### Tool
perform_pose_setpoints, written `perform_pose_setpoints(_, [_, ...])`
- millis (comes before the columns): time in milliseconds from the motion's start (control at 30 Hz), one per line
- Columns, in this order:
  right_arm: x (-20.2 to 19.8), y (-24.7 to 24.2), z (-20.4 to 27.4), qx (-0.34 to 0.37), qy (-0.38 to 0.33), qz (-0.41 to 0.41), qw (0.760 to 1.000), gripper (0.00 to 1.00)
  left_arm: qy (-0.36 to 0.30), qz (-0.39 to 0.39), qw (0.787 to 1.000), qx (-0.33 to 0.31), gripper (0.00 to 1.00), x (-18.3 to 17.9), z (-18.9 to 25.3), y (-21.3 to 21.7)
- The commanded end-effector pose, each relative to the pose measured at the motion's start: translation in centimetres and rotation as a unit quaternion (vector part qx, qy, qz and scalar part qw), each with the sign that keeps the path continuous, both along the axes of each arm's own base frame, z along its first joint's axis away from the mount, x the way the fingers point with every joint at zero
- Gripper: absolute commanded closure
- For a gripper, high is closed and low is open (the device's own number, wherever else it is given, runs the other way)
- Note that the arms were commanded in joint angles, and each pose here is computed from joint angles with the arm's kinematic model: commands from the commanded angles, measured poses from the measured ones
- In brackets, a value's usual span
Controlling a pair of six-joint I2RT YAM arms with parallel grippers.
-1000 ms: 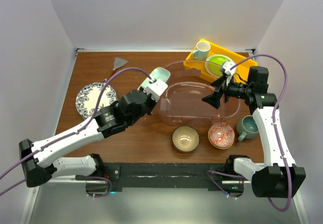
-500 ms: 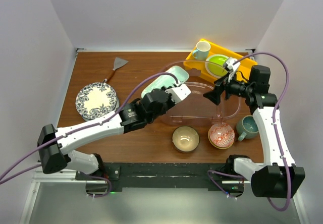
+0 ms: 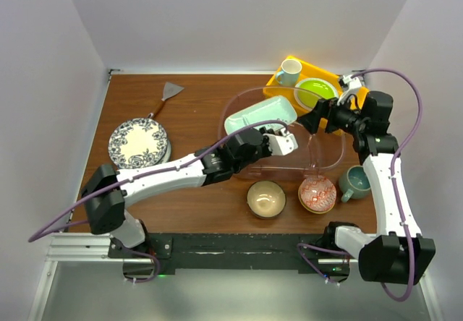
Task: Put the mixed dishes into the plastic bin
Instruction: Place the plate in the plastic bin.
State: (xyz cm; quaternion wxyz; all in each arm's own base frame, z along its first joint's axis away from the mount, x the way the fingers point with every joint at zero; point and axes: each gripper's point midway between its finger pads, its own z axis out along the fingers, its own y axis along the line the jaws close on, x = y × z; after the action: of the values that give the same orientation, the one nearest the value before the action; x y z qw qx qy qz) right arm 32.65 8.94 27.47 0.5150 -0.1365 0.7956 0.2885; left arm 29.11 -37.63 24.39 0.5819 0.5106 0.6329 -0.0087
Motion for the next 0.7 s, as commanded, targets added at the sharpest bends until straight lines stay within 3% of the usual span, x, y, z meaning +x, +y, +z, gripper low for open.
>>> perform_pose_setpoints(0, [1.8,-3.0,1.7,0.009,-0.014,-0.114,0.993,0.02,-0.111,-0.052,0.99,-0.067,1.0,0.9,8.2,-3.4])
perform_pose_setpoints(267, [2.7,-5.8,1.4,0.004,-0.01,-0.199,0.98,0.02,-0.106,-0.089,0.99,-0.038,1.0,3.1,5.9,-5.5])
perform_pose_setpoints(667, [2.7,-6.1,1.5,0.004,-0.012,-0.206,0.979,0.02,-0.033,-0.125,0.991,-0.024,1.0,7.7,0.8,-6.3])
